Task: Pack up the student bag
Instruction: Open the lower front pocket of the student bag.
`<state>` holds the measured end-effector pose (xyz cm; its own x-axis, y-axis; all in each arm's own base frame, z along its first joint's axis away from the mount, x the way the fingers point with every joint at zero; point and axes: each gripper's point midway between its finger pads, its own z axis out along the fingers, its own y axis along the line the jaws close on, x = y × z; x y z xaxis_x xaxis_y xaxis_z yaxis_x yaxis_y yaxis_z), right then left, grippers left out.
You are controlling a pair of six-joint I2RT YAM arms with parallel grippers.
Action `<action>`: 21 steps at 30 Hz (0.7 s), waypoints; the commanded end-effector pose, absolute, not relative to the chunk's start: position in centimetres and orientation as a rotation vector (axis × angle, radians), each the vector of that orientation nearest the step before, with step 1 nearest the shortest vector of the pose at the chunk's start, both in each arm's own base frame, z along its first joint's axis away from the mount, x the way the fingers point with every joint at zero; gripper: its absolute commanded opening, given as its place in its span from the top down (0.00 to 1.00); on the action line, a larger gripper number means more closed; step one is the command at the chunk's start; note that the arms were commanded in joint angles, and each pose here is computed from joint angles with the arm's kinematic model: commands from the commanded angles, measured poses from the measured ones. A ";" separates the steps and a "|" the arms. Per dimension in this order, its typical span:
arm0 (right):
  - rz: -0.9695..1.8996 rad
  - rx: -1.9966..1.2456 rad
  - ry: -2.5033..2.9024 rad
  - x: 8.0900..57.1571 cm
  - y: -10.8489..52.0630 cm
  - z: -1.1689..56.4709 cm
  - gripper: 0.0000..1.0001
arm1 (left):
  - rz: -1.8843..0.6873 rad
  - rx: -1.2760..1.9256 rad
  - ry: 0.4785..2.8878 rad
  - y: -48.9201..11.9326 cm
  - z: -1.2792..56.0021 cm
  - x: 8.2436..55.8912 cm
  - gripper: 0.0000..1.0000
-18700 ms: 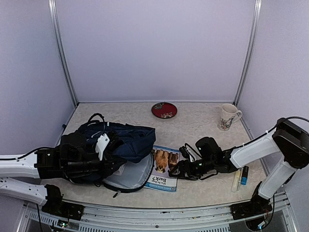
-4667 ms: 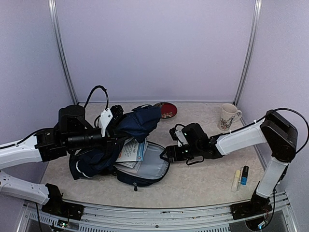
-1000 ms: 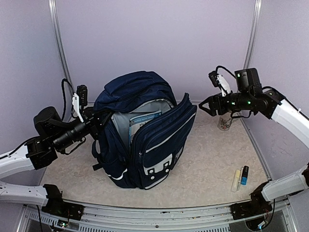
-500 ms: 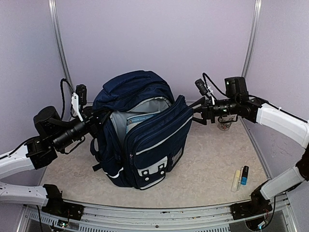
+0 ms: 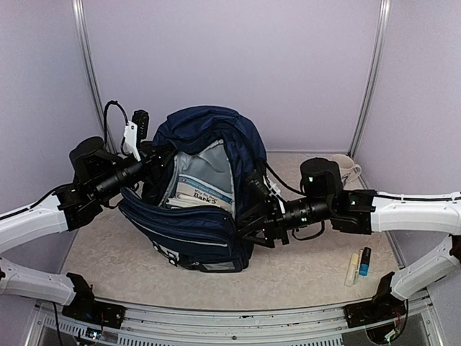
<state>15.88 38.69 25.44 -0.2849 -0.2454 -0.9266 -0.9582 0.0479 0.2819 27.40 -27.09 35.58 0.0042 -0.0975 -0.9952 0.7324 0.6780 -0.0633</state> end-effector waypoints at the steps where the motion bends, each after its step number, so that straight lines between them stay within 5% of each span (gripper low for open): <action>1: 1.300 -1.207 1.593 13.3 38.2 27.9 0.43 | -0.679 0.590 1.433 -27.0 35.3 29.2 1.00; 13: 0.922 -0.941 1.611 17.0 31.2 30.9 0.30 | -0.673 0.587 1.449 -25.6 33.9 30.0 1.00; 21: 0.833 -0.927 1.607 20.7 34.3 31.2 0.12 | -0.682 0.594 1.462 -25.6 33.9 29.7 1.00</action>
<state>17.84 33.23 30.24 -0.1864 -0.1583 -0.9696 -0.9173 0.3816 0.1140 29.30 -25.79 35.67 0.0412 -0.0915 -0.9949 0.7413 0.6705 -0.0310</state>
